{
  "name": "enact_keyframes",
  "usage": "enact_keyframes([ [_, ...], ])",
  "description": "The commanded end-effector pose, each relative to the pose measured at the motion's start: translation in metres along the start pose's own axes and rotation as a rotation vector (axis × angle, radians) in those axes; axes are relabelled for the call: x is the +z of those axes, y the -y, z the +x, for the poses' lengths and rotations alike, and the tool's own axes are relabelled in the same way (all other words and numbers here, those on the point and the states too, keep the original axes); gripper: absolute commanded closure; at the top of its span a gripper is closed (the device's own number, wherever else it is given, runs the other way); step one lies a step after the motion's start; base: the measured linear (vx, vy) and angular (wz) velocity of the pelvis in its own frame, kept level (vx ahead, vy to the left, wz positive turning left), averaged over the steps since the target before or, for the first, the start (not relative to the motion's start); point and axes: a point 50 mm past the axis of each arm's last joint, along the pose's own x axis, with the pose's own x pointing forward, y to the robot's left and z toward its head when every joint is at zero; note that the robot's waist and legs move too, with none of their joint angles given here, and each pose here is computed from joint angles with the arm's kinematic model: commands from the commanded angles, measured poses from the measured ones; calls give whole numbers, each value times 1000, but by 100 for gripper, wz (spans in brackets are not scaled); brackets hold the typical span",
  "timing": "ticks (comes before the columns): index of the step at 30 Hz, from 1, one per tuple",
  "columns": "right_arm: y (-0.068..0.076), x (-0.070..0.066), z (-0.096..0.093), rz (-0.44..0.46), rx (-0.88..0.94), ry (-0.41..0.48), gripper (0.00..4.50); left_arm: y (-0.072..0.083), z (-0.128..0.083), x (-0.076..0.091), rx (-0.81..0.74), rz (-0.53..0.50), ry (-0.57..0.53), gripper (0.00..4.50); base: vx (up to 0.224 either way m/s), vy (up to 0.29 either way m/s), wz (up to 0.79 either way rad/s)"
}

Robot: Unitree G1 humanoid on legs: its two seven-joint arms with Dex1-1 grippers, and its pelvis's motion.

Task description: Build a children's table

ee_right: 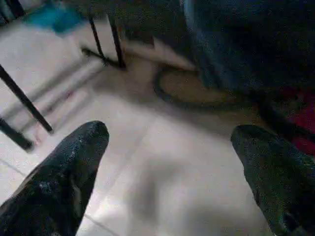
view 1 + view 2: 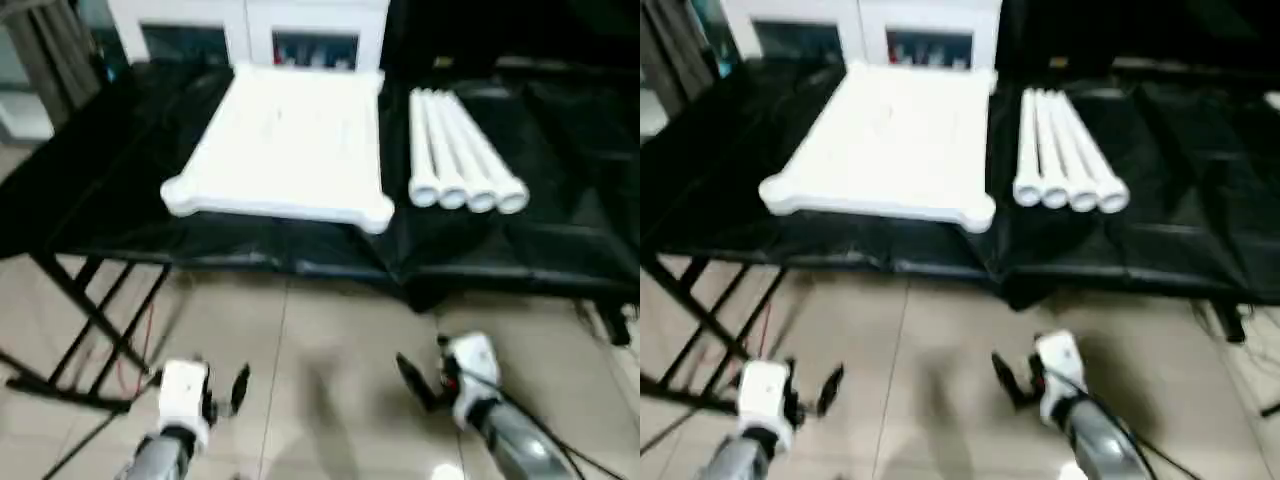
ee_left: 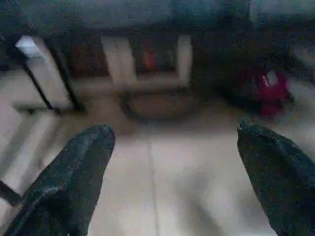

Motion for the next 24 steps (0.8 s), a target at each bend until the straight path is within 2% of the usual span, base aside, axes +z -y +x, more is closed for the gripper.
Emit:
enact_keyframes([
  [1,5,44,-1,8,-61,154,0,-9,4,40,75,50,119,2,0,0,0],
  [5,11,80,6,28,-135,292,0,-16,12,73,105,43,184,2,0,0,0],
  [6,17,92,13,39,-172,301,0,-13,21,84,86,40,201,2,0,0,0],
  [9,25,108,24,75,-185,296,0,-1,38,102,28,49,234,2,0,0,0],
  [11,24,113,27,75,-179,309,0,1,42,106,13,53,239,2,0,0,0],
  [13,25,121,36,60,-215,287,0,9,57,119,-28,71,255,2,0,0,0],
  [16,21,126,42,90,-213,269,0,10,66,124,-14,40,246,2,0,0,0],
  [19,17,126,45,64,-244,230,0,7,65,123,4,42,229,2,0,0,0],
  [24,-2,122,54,52,-182,208,0,-2,64,123,41,14,217,2,65,-13,2],
])
